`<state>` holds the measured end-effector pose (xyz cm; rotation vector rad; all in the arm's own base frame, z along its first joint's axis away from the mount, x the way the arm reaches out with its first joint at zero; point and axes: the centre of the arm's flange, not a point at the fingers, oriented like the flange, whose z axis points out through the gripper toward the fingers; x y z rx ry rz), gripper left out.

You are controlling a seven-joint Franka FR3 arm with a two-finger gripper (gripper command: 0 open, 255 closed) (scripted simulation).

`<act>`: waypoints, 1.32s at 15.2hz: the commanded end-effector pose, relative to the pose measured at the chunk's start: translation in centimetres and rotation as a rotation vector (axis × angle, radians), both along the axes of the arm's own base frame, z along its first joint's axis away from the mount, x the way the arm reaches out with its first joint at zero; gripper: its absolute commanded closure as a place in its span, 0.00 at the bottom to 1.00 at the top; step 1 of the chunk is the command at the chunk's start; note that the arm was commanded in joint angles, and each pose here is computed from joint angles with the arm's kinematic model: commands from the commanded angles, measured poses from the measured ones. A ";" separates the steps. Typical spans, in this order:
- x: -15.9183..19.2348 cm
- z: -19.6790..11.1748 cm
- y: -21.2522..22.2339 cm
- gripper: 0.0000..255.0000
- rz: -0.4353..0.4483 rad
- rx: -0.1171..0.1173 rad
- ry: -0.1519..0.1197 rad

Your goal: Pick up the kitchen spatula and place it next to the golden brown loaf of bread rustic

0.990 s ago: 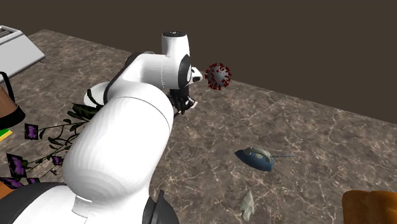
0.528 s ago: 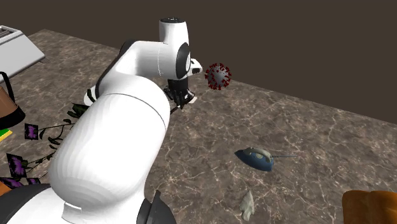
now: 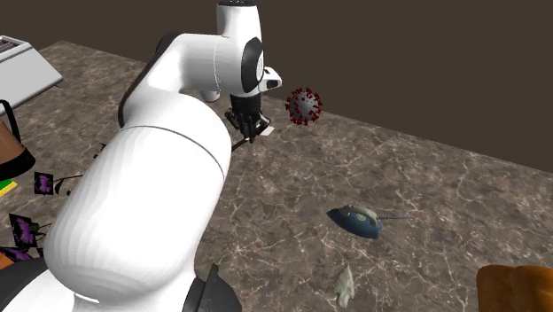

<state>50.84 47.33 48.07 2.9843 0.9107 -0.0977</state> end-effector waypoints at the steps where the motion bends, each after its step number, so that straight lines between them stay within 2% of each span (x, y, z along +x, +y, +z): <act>1: 0.0 1.1 -0.1 1.00 0.000 0.000 0.000; 18: 0.0 9.9 -0.1 1.00 0.000 0.000 0.000; 20: 0.1 9.9 -2.8 1.00 0.000 0.000 0.000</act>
